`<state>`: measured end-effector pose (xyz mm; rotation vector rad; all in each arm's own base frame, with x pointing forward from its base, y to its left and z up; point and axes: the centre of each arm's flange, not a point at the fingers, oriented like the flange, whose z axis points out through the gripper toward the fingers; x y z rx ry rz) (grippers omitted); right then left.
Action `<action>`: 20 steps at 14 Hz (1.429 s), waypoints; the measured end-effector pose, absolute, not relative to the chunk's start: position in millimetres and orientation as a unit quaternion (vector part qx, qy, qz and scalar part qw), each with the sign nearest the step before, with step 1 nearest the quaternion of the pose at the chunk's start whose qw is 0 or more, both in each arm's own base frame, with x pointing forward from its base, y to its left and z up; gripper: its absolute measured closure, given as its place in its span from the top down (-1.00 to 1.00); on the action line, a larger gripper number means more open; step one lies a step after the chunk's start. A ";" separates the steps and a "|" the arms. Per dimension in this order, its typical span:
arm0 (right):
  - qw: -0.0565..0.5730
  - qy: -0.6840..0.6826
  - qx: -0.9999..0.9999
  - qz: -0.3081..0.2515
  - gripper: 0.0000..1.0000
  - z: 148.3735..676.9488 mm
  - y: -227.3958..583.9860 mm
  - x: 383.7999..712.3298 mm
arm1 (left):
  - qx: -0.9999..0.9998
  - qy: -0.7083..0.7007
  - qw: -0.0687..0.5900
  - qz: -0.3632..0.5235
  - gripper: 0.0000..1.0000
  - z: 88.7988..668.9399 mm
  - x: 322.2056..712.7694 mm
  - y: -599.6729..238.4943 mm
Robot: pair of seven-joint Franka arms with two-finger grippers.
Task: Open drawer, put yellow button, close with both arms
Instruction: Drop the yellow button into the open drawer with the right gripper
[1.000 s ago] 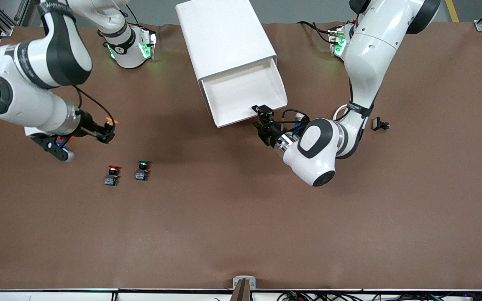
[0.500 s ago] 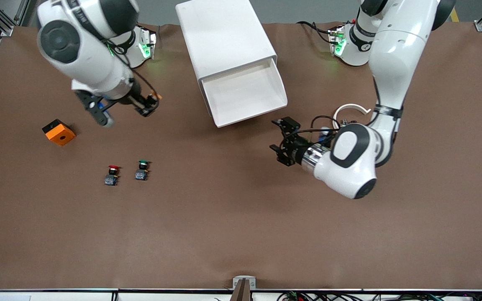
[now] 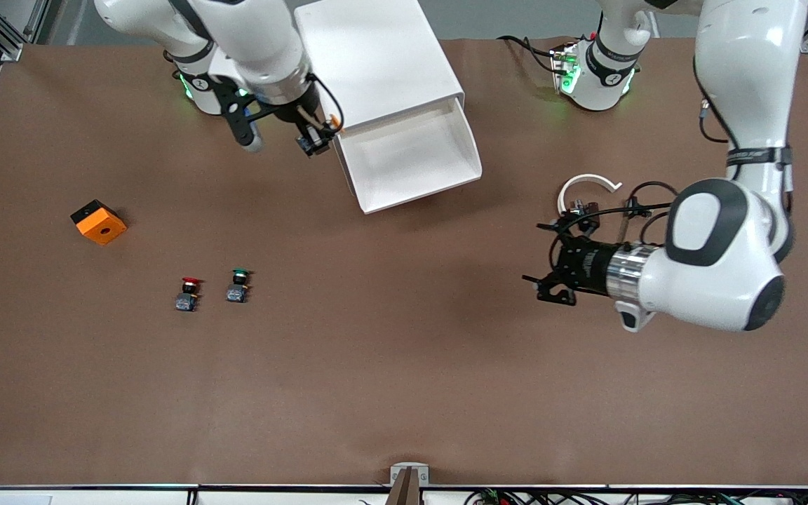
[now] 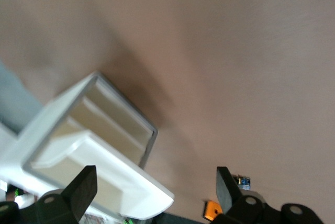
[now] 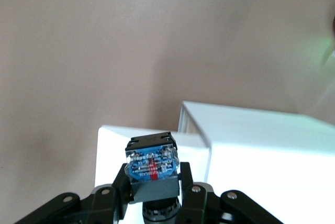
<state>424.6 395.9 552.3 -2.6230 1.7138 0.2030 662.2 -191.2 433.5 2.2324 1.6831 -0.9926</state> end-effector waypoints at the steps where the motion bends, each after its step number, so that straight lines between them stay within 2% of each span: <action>1: 0.001 0.559 -0.827 0.063 -0.17 545.4 415.4 417.0 | 0.774 0.548 0.082 -0.307 1.00 441.4 661.6 -181.5; 5: -0.015 0.598 -0.799 0.059 -0.17 513.3 489.4 391.7 | 0.873 0.441 0.051 -0.203 1.00 476.0 655.1 -160.4; 11: -0.022 0.639 -0.768 0.040 -0.17 478.5 555.5 377.9 | 0.957 0.278 0.011 -0.081 1.00 565.8 629.7 -133.6; 14: -0.021 0.649 -0.760 0.033 -0.17 454.9 572.8 374.6 | 0.977 0.206 -0.007 -0.049 1.00 594.9 617.1 -122.0; 20: -0.021 0.659 -0.751 0.025 -0.17 429.7 587.9 374.1 | 0.985 0.169 -0.004 -0.033 1.00 625.9 580.1 -103.7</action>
